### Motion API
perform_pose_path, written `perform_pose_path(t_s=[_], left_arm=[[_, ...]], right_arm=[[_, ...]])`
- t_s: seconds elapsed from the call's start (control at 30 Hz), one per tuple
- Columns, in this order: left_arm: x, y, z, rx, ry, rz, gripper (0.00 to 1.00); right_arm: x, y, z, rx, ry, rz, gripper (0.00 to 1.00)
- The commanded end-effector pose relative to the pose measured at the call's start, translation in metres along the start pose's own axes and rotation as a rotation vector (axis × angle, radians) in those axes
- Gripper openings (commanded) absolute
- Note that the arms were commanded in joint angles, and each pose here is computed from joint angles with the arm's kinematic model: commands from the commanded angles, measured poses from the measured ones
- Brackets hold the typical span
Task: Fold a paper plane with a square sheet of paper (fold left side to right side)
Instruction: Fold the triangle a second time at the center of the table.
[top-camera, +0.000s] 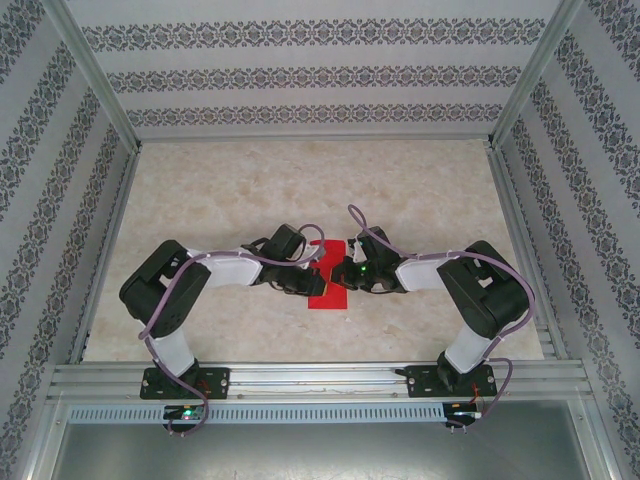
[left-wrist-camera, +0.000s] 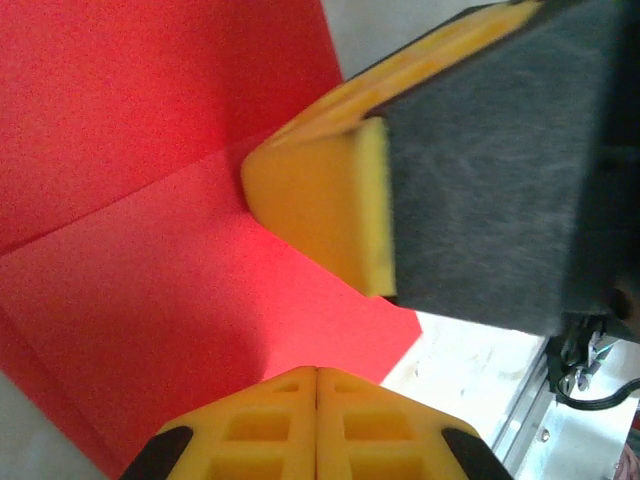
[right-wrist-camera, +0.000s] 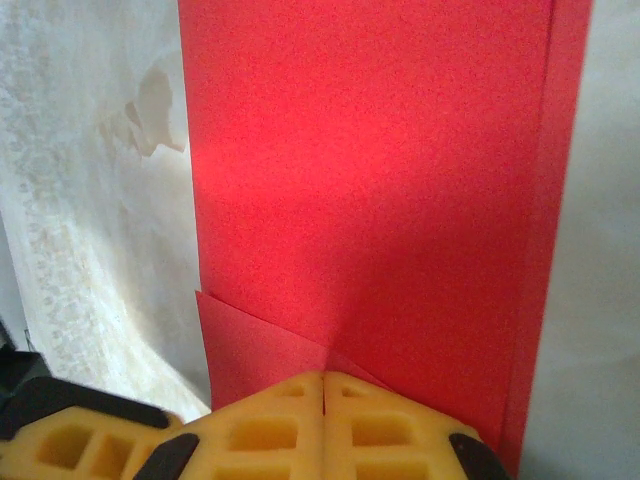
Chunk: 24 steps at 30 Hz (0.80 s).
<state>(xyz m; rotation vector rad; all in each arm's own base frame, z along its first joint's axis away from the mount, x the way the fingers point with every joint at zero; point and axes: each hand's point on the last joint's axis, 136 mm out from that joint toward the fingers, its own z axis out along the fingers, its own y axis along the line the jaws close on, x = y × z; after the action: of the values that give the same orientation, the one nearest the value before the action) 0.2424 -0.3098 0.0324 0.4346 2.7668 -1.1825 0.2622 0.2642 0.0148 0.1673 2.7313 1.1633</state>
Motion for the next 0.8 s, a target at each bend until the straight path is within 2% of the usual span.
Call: perform_pose_path(t_s=[0.0,0.5,0.77], left_arm=[[-0.012,-0.009,0.005,0.027,-0.021,0.018,0.06],[-0.011,0.000,0.021,0.011,0.000,0.012,0.06],[0.007,0.015,0.019,-0.050,0.037,0.011,0.06]], right_arm=[[0.025,-0.041,0.004,0.127,0.064,0.067,0.00],[0.026,-0.045,0.004,0.143,0.068,0.070,0.00],[0.028,-0.051,0.003,0.165,0.074,0.075,0.00]])
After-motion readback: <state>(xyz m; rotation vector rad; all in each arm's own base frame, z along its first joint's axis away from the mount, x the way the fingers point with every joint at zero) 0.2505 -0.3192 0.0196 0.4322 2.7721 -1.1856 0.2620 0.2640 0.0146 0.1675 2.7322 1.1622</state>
